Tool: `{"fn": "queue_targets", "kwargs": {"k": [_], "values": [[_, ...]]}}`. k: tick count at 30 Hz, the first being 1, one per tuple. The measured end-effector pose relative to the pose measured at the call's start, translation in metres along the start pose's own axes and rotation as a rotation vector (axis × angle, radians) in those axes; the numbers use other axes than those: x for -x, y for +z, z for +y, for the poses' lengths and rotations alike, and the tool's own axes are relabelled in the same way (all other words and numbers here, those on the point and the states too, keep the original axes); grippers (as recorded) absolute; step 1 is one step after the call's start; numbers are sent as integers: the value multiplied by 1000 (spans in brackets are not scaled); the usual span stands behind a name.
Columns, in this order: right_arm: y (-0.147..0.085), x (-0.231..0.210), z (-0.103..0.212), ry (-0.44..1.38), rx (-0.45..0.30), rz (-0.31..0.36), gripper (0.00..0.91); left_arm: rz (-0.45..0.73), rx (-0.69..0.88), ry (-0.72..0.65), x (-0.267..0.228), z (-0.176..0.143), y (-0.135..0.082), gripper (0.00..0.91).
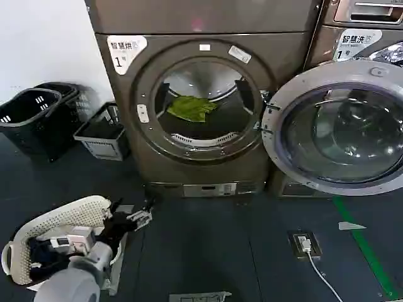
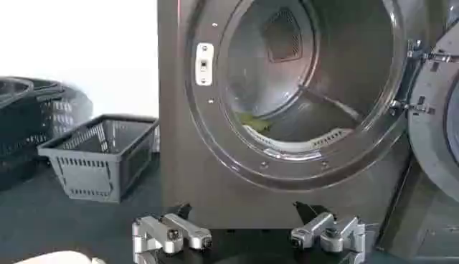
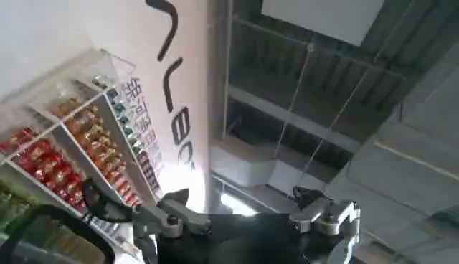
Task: Grasp the clothes from the dryer.
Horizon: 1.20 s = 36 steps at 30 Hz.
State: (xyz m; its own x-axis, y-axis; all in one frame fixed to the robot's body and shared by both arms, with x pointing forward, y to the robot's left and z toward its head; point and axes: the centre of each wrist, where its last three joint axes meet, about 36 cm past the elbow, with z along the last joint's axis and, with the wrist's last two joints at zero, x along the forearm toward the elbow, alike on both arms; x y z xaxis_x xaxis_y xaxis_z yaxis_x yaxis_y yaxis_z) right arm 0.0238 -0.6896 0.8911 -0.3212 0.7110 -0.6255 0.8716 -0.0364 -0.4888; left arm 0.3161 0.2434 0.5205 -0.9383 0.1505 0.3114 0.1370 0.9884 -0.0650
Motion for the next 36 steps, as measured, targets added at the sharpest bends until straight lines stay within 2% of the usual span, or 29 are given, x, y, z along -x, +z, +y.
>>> {"fn": "queue_targets", "kwargs": {"k": [14,36], "values": [[-1,-5,-2,-29,112,-51,907,-7,1,0,-2,0,-2,907],[0,-7,-5,-34,157,-75,907,-7,2,2,-5,-2,-2,907]]}}
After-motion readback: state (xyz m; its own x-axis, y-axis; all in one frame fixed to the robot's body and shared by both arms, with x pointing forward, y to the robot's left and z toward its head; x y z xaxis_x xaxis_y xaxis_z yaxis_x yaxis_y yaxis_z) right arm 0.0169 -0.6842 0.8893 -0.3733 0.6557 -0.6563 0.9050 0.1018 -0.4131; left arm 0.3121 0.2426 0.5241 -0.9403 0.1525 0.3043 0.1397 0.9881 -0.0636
